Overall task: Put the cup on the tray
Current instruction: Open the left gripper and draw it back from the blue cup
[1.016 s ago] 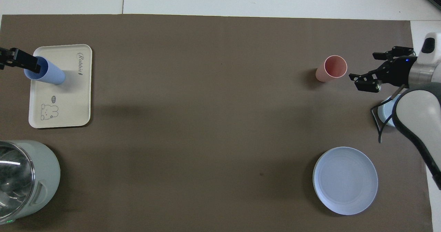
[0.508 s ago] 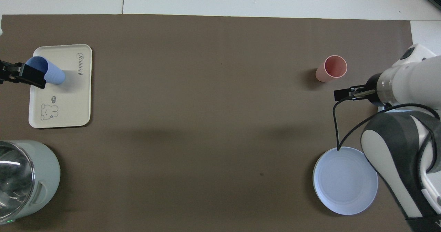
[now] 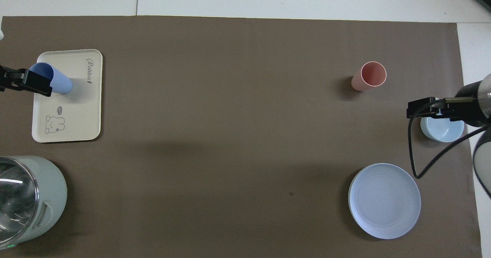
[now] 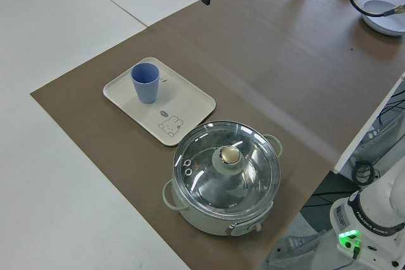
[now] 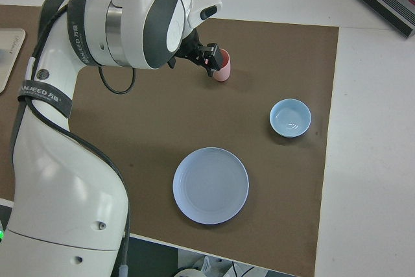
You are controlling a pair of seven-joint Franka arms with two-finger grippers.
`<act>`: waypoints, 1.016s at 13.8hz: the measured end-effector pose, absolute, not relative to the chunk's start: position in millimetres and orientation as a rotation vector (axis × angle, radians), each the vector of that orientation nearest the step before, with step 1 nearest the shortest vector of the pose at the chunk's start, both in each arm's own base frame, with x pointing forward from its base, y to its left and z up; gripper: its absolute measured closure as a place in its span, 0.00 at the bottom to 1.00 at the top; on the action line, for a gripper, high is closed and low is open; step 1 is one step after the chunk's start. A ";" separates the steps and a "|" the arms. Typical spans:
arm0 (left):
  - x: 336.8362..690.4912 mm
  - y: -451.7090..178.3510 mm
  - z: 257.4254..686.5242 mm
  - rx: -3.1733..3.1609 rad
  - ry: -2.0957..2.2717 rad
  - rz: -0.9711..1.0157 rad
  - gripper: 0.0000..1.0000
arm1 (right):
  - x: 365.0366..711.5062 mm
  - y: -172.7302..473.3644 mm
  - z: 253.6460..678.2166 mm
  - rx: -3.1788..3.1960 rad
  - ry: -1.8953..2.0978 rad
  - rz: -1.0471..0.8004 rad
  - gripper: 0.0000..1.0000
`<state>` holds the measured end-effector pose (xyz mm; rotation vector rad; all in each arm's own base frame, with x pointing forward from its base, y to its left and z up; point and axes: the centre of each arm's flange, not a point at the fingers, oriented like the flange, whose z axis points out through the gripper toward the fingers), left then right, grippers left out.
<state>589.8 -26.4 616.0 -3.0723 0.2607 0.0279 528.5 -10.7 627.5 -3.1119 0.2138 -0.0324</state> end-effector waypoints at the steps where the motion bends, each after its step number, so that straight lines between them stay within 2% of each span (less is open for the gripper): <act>1: 589.3 -37.0 615.6 -3.074 0.234 0.026 0.00 | 528.6 -14.0 630.3 -3.111 0.223 -0.037 0.00; 8: 570.7 -69.9 590.7 -3.089 0.209 0.012 0.00 | 531.8 -12.0 621.7 -3.113 0.218 0.001 0.00; 14: 557.7 -77.1 614.4 -3.121 0.167 -0.031 0.00 | 531.9 -8.9 623.1 -3.170 0.176 -0.007 0.00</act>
